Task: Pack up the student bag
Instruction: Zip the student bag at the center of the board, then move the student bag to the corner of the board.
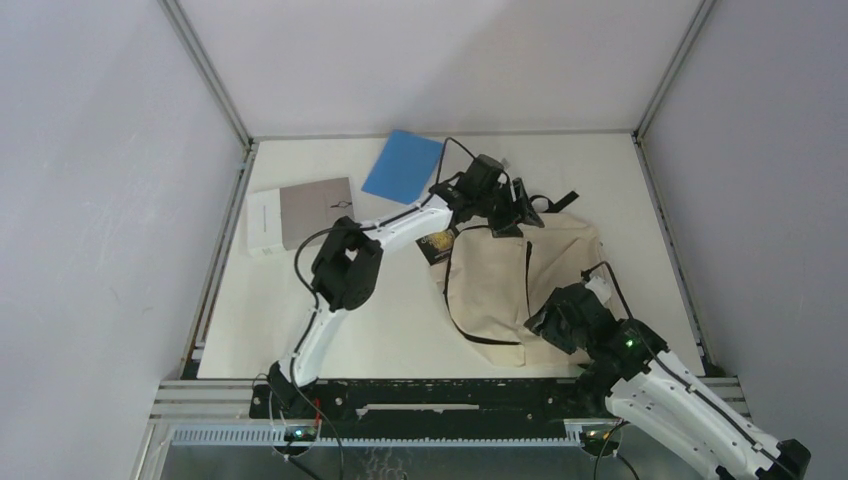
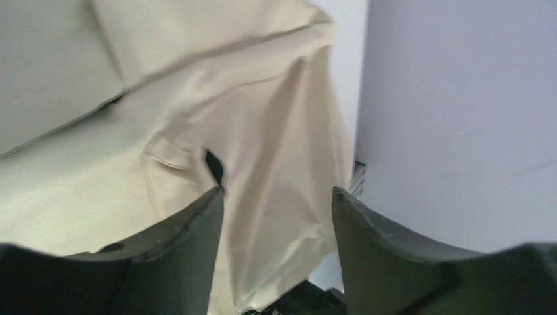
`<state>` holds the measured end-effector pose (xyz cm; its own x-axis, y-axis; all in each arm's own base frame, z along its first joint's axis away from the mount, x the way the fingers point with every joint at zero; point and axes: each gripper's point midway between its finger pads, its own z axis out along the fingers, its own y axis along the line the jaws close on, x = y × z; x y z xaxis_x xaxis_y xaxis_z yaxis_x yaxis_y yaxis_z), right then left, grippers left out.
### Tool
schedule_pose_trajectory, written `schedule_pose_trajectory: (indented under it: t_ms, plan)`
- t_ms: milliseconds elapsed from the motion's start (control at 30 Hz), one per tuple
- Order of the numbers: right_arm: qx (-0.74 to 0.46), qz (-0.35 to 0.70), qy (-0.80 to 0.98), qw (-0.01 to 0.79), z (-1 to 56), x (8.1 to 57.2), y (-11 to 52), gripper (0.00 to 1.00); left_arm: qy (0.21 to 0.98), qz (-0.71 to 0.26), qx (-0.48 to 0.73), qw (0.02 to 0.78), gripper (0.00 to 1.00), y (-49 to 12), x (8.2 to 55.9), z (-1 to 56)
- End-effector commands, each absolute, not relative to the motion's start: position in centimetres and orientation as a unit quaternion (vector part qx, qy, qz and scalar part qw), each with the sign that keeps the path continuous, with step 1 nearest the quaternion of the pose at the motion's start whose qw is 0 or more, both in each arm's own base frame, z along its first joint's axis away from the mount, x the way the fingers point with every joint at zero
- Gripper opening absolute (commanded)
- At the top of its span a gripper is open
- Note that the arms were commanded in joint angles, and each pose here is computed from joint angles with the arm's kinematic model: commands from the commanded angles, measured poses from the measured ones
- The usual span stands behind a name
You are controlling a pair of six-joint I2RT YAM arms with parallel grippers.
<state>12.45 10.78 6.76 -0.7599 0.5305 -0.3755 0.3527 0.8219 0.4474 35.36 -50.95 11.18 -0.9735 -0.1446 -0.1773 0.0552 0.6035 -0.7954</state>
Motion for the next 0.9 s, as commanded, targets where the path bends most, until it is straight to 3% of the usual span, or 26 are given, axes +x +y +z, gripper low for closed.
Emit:
schedule_pose_trajectory:
  t_ms: [0, 67, 400, 567, 700, 867]
  plan:
    - [0.209, 0.172, 0.919, 0.285, 9.5, 13.7, 11.0, 0.61, 0.822, -0.524, 0.079, 0.209, 0.81, -51.3, 34.3, 24.8]
    - [0.199, 0.169, 0.916, 0.305, 10.5, 14.5, 11.4, 0.63, 0.816, -0.525, 0.098, 0.222, 0.87, -50.5, 33.2, 26.4]
    - [0.076, 0.142, 0.906, 0.391, 15.9, 20.3, 20.0, 0.66, 0.855, -0.399, 0.022, 0.330, 0.87, -35.4, 34.3, 26.3]
    - [-0.010, 0.098, 0.920, 0.379, 14.6, 23.1, 26.2, 0.68, 0.877, -0.334, -0.026, 0.344, 0.87, -28.0, 34.8, 23.4]
    - [-0.044, 0.114, 0.929, 0.350, 12.0, 24.3, 30.1, 0.64, 0.900, -0.293, -0.038, 0.321, 0.85, -25.3, 34.7, 20.7]
    - [-0.029, 0.041, 0.949, 0.310, 7.3, 25.3, 27.9, 0.55, 0.918, -0.259, -0.040, 0.298, 0.84, -24.6, 35.1, 18.0]
